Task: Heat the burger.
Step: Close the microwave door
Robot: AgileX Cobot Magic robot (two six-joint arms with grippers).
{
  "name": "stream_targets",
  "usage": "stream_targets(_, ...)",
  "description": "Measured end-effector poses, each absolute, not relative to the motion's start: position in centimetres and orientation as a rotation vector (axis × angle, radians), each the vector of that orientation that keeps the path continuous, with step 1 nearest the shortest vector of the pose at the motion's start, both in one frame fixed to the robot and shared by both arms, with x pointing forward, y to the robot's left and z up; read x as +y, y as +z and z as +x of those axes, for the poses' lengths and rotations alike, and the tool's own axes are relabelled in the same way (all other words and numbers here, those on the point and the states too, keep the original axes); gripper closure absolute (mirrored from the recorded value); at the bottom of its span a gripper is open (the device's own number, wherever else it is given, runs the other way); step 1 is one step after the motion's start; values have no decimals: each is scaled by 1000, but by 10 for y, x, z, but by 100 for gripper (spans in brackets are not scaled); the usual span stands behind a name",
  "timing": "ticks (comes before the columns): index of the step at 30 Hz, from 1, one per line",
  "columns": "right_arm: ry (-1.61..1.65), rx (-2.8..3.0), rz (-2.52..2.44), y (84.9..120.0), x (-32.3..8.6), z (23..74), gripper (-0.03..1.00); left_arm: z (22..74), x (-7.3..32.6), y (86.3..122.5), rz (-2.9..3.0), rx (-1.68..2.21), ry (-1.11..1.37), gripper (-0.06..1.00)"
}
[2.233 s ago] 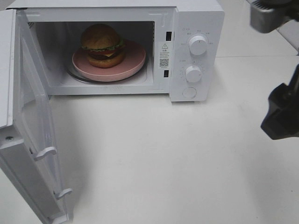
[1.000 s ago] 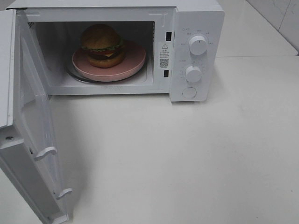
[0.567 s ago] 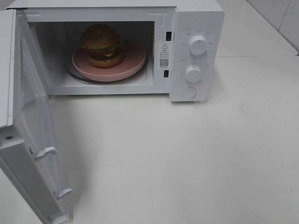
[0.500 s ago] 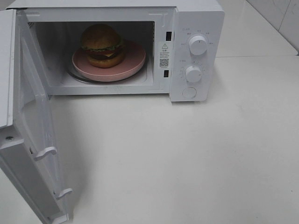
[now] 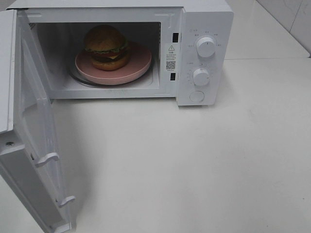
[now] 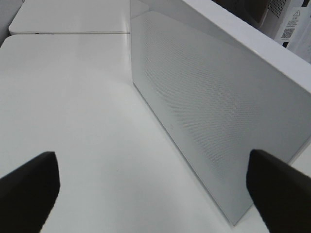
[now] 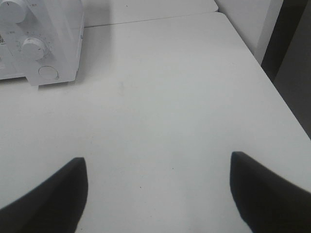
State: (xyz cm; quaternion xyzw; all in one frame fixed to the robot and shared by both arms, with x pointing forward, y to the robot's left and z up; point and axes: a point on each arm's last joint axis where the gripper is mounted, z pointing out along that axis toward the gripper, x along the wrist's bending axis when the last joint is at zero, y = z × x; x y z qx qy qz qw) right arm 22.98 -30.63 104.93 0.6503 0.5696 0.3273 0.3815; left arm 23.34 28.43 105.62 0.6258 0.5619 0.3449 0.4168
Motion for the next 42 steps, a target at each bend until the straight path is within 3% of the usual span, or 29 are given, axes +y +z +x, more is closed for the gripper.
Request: stream_targets(42,835,1453,1660,1049,-306,230,21,233,284,1056,1571,1410,866,-4)
